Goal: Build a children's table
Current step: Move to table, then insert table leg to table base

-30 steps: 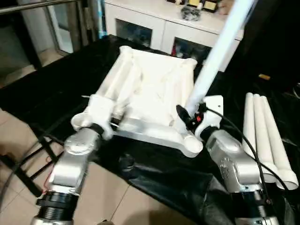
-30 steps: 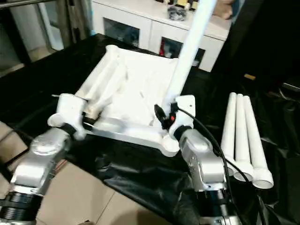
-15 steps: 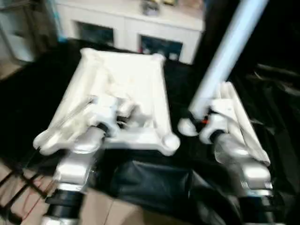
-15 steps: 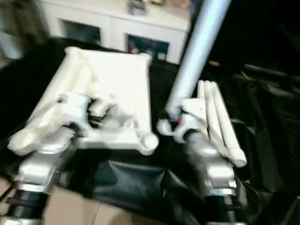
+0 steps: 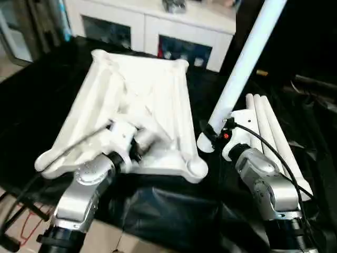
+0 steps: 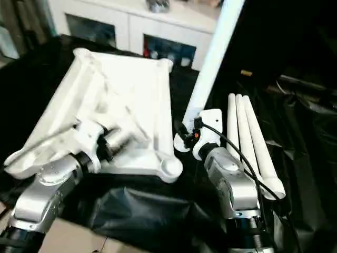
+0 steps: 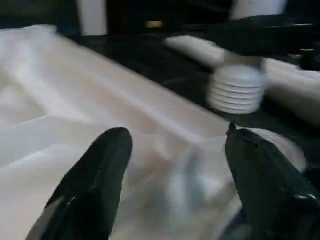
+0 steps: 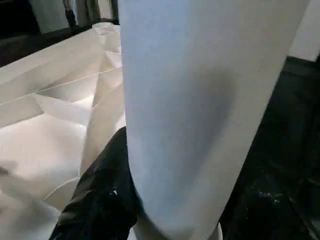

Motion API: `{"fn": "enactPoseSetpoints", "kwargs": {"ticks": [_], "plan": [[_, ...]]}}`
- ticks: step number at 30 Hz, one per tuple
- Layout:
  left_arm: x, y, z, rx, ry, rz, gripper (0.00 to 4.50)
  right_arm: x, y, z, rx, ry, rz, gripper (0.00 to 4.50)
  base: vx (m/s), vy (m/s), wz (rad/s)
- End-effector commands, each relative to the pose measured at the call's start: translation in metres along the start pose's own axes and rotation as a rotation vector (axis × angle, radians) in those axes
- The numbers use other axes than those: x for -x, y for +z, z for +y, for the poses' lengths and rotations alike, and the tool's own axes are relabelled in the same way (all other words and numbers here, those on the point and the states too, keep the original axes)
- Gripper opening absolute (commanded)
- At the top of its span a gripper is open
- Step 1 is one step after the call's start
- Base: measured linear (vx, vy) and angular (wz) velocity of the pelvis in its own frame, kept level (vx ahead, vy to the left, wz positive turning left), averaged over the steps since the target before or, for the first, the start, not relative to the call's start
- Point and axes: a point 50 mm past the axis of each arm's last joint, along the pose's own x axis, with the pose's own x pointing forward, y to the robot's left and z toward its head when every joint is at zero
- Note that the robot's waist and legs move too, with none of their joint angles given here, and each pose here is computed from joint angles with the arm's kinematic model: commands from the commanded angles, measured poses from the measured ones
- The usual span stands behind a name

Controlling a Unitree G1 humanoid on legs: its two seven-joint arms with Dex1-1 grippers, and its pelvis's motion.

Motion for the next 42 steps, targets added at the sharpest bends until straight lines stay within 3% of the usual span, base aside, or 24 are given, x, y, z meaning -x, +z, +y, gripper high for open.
{"fn": "enactPoseSetpoints", "kwargs": {"ticks": [1,6,10,12,15,17,21,34,42], "plan": [[-0.008,-0.001,-0.007,-0.060,-0.121,0.046,3.63,0.000,0.008,-0.006,0.017,0.026,-0.006,1.88,-0.085,-0.009,0.03],[-0.017,-0.005,-0.003,-0.196,-0.280,0.165,4.11,0.003,0.011,-0.010,0.036,0.083,0.016,1.88,-0.059,-0.003,0.02],[-0.025,-0.003,0.010,-0.272,-0.341,0.220,4.11,0.006,0.012,-0.013,0.063,0.110,0.022,1.88,0.000,0.000,0.00],[-0.027,-0.002,0.016,-0.298,-0.359,0.243,3.78,0.008,0.012,-0.014,0.070,0.117,0.024,1.88,0.000,0.000,0.00],[-0.028,-0.005,0.025,-0.331,-0.402,0.290,3.72,0.011,0.012,-0.015,0.068,0.124,0.028,1.88,0.000,0.000,0.00],[-0.027,-0.007,0.029,-0.317,-0.446,0.326,3.33,0.015,0.012,-0.015,0.058,0.130,0.035,1.88,0.000,0.000,0.00],[-0.029,-0.006,0.033,-0.282,-0.481,0.327,3.26,0.019,0.009,-0.016,0.042,0.126,0.041,1.88,0.000,0.000,0.00],[-0.032,-0.007,0.043,-0.226,-0.540,0.356,2.13,0.027,0.006,-0.013,0.032,0.129,0.045,1.88,0.000,0.000,0.00],[-0.033,-0.007,0.046,-0.213,-0.569,0.398,1.67,0.026,0.006,-0.014,0.035,0.114,0.045,1.88,0.000,0.000,0.00]]}}
